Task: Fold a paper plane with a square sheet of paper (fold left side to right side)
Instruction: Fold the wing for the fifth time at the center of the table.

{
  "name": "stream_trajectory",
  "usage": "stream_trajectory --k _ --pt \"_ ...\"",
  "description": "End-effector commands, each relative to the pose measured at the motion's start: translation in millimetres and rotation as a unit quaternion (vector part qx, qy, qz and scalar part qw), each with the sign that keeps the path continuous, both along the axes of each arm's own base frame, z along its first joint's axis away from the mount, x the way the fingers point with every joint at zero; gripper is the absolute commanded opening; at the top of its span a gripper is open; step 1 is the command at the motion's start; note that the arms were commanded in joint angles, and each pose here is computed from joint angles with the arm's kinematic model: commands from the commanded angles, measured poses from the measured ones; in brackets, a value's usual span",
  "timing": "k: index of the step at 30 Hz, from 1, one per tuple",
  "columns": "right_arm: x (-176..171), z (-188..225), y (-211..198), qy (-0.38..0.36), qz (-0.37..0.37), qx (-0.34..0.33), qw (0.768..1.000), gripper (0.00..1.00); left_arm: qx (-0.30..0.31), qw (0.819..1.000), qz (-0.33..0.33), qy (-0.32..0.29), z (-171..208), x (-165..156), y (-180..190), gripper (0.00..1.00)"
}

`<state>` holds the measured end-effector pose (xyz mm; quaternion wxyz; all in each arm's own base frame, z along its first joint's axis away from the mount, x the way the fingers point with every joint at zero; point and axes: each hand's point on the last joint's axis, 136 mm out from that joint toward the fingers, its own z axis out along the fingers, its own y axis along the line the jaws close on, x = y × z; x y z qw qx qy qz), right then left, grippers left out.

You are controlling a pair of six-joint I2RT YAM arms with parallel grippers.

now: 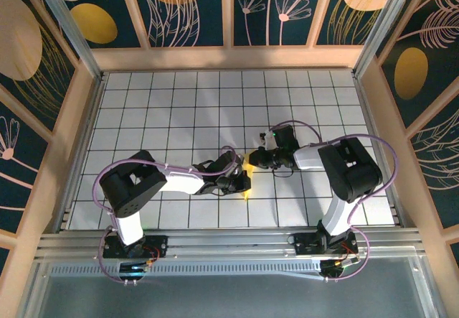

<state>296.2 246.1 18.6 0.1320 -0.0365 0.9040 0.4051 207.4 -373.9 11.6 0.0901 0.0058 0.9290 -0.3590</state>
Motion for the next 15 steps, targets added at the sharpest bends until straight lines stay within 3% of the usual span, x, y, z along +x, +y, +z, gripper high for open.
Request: stream_trajectory --k 1,15 --pt "32 -11 -19 -0.035 -0.037 -0.044 0.998 0.0 0.121 0.991 0.014 0.048 -56 -20 48 0.0" --pt "70 -12 -31 -0.04 -0.059 -0.061 0.996 0.0 0.121 0.991 0.015 0.049 -57 -21 49 0.0"
